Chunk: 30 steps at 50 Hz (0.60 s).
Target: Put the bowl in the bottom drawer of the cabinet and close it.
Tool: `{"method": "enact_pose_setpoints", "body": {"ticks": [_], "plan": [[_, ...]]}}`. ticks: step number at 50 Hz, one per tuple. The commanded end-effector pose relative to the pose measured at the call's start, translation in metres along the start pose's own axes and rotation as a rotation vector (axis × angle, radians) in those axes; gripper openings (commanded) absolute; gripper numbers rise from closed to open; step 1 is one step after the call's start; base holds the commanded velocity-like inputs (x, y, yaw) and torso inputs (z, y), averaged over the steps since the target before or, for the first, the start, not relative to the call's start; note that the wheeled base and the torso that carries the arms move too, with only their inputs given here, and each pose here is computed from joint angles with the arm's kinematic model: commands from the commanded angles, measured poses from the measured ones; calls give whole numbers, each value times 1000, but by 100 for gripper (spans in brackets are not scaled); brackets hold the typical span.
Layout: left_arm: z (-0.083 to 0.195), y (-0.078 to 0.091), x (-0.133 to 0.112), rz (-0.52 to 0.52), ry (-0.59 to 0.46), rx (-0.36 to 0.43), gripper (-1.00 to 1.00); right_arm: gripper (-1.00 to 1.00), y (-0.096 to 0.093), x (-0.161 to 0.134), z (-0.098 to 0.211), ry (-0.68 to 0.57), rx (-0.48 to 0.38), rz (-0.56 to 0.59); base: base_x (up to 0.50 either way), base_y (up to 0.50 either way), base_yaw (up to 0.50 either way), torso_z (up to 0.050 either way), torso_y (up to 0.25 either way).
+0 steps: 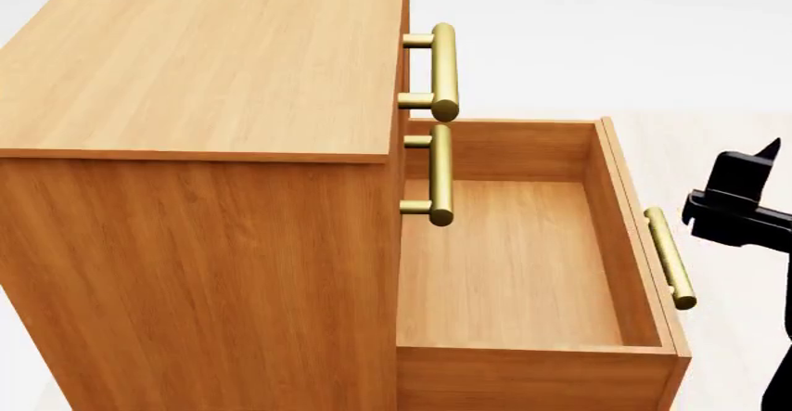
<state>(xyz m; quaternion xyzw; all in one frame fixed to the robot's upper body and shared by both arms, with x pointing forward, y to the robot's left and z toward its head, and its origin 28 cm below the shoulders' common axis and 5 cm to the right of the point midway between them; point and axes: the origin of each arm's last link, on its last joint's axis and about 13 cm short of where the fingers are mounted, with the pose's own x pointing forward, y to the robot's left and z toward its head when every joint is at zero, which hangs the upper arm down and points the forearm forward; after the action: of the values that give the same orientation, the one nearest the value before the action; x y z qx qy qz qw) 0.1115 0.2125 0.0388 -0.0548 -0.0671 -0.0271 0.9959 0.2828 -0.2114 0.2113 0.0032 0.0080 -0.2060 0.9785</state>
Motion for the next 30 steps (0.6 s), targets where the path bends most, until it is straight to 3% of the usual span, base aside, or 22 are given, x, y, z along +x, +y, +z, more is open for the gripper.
{"method": "enact_pose_setpoints", "body": {"ticks": [1,12,30], "plan": [[-5,1,-1,-3,2,4,100,100,-9,-2,5,-19,20,-86,0,0,0,0,0],[-6,1,-1,-2,4,1,100,100,-13,0,1,-16,20,-203,0,0,0,0,0],[-7,1,0,2,1,4,100,100,-19,1,-5,-14,47,-291,0,0,0,0,0]]}}
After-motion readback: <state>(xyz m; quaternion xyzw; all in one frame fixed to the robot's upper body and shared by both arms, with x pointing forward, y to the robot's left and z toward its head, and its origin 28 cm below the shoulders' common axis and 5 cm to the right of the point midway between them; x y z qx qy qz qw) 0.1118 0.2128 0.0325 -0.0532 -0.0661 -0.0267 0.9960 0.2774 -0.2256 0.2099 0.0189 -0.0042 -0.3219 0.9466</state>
